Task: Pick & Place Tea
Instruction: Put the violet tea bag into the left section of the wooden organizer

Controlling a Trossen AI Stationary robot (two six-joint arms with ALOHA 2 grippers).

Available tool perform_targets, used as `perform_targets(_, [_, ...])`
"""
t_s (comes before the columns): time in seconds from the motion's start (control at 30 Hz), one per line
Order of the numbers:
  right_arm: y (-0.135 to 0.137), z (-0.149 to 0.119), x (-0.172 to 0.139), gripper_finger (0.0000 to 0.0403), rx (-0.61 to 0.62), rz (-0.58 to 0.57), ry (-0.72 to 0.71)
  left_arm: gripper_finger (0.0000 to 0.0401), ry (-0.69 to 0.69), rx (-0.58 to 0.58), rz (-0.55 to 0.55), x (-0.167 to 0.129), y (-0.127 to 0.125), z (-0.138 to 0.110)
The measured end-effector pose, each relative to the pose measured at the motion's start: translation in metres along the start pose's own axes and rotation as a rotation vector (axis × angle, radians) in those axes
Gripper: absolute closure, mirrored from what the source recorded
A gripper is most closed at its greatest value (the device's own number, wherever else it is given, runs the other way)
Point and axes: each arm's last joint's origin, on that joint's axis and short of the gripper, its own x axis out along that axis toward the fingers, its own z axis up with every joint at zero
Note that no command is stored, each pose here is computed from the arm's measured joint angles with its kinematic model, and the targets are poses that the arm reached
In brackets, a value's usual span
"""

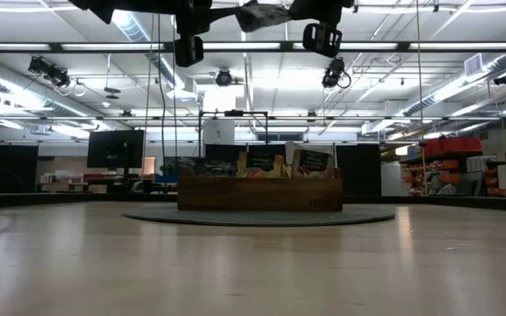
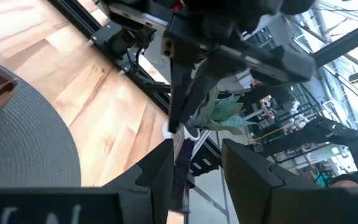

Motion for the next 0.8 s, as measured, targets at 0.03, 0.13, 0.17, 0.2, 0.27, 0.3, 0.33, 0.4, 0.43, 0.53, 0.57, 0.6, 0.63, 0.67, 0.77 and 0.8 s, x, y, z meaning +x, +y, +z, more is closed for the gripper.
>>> perform_targets(0.03, [0.000,0.000,0.000,0.0403,-0.001,0.001,-0.003,0.0261,0.000,0.003,0.002,0.000,0.000,0.000])
perform_targets(0.13, [0.000,0.001,0.000,0.0403,-0.003,0.001,-0.007,0.0261,-0.001,0.005,0.004,0.001,0.001,0.000])
perform_targets(0.17, [0.000,0.001,0.000,0.0403,-0.006,0.002,-0.012,0.0261,0.003,0.004,0.008,0.001,0.001,-0.001])
perform_targets(0.2, [0.001,0.002,0.000,0.0403,-0.010,0.006,-0.019,0.0261,0.005,0.003,0.011,0.002,0.002,-0.001])
perform_targets(0.27, [0.001,0.003,0.000,0.0403,-0.014,0.009,-0.029,0.0261,0.013,-0.004,0.020,0.005,0.005,-0.002])
perform_targets(0.3, [0.001,0.003,0.000,0.0403,-0.014,0.011,-0.032,0.0261,0.023,-0.010,0.032,0.006,0.007,-0.004])
perform_targets(0.33, [0.001,0.004,0.000,0.0403,-0.013,0.013,-0.037,0.0261,0.024,-0.013,0.031,0.008,0.008,-0.004])
perform_targets(0.4, [0.001,0.004,0.000,0.0403,-0.015,0.014,-0.042,0.0261,0.015,-0.024,0.019,0.011,0.009,-0.004])
perform_targets(0.43, [0.001,0.004,0.000,0.0403,-0.012,0.012,-0.039,0.0261,0.010,-0.026,0.012,0.012,0.009,-0.004])
perform_targets(0.53, [0.001,0.004,0.000,0.0403,-0.009,0.011,-0.037,0.0262,-0.002,-0.024,-0.002,0.014,0.009,-0.003])
perform_targets(0.57, [0.001,0.004,0.000,0.0403,-0.008,0.011,-0.036,0.0264,-0.001,-0.024,-0.002,0.014,0.009,-0.003])
perform_targets(0.6, [0.001,0.003,0.000,0.0403,-0.007,0.010,-0.034,0.0268,0.004,-0.024,-0.006,0.014,0.009,-0.003])
perform_targets(0.63, [0.001,0.003,0.000,0.0403,-0.005,0.009,-0.031,0.0275,0.017,-0.024,-0.014,0.014,0.008,-0.004])
perform_targets(0.67, [0.001,0.003,0.000,0.0403,-0.006,0.010,-0.031,0.0285,0.029,-0.024,-0.025,0.013,0.008,-0.004])
perform_targets(0.77, [0.000,0.004,-0.001,0.0403,-0.004,0.009,-0.034,0.0331,0.053,-0.021,-0.045,0.013,0.009,-0.003])
perform_targets(0.8, [0.000,0.004,-0.001,0.0403,-0.005,0.008,-0.035,0.0349,0.052,-0.011,-0.047,0.013,0.009,-0.002])
